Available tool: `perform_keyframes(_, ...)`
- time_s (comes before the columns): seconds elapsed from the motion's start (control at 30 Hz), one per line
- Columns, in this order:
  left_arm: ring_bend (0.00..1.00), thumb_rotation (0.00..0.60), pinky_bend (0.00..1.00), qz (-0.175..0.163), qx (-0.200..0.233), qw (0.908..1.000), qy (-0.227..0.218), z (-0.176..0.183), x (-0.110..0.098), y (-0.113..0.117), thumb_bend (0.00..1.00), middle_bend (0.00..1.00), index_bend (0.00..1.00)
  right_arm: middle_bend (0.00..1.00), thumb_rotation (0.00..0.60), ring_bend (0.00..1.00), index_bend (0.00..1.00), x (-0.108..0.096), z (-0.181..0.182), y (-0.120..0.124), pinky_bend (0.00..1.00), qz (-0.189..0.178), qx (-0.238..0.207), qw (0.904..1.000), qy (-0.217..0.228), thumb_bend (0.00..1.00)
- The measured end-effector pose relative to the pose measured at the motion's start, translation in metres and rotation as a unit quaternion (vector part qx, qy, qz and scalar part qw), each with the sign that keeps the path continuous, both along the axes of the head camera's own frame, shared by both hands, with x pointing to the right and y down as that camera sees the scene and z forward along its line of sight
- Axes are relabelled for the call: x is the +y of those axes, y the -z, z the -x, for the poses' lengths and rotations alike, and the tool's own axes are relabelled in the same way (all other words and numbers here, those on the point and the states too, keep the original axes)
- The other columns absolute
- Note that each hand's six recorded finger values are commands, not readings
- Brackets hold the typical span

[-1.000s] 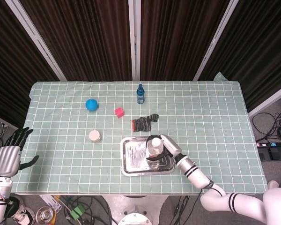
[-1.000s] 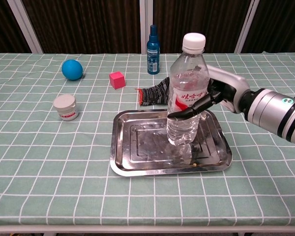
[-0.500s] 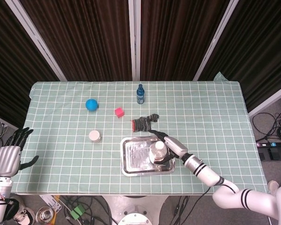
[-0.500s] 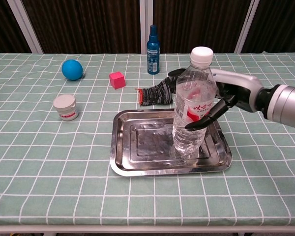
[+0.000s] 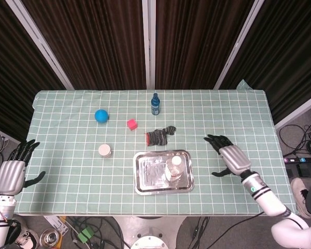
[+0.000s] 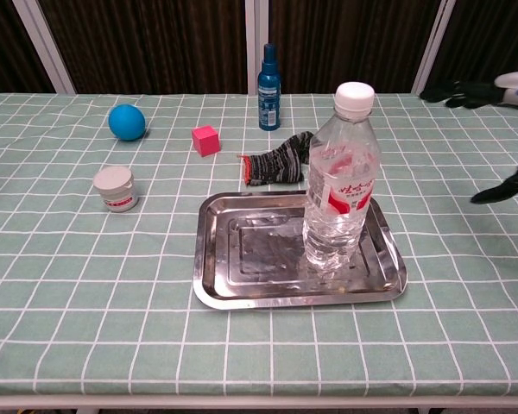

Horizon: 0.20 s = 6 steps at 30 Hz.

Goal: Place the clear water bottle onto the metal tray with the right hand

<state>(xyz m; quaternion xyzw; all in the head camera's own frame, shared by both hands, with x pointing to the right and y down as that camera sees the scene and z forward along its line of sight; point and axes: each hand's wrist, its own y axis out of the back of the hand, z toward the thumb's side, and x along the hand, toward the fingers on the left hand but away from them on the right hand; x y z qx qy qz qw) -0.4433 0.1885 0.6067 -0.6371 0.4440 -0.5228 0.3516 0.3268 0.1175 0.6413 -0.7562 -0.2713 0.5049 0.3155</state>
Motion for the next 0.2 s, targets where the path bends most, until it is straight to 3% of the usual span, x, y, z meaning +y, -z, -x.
perform_keyframes(0.07,0.09,0.6,0.19,0.001,-0.001,1.0,-0.001,-0.001,0.0,0.0,0.24,0.18,0.16,0.0,0.6,0.0,0.0,0.006,-0.022,0.007,0.0,-0.034,0.055,0.9979,-0.006,0.0)
perform_keyframes(0.2,0.09,0.6,0.19,0.001,-0.001,1.0,-0.001,-0.002,-0.002,-0.001,0.24,0.18,0.16,0.0,0.6,0.0,0.0,0.029,-0.073,0.021,0.0,-0.081,0.157,0.9834,-0.042,0.0)
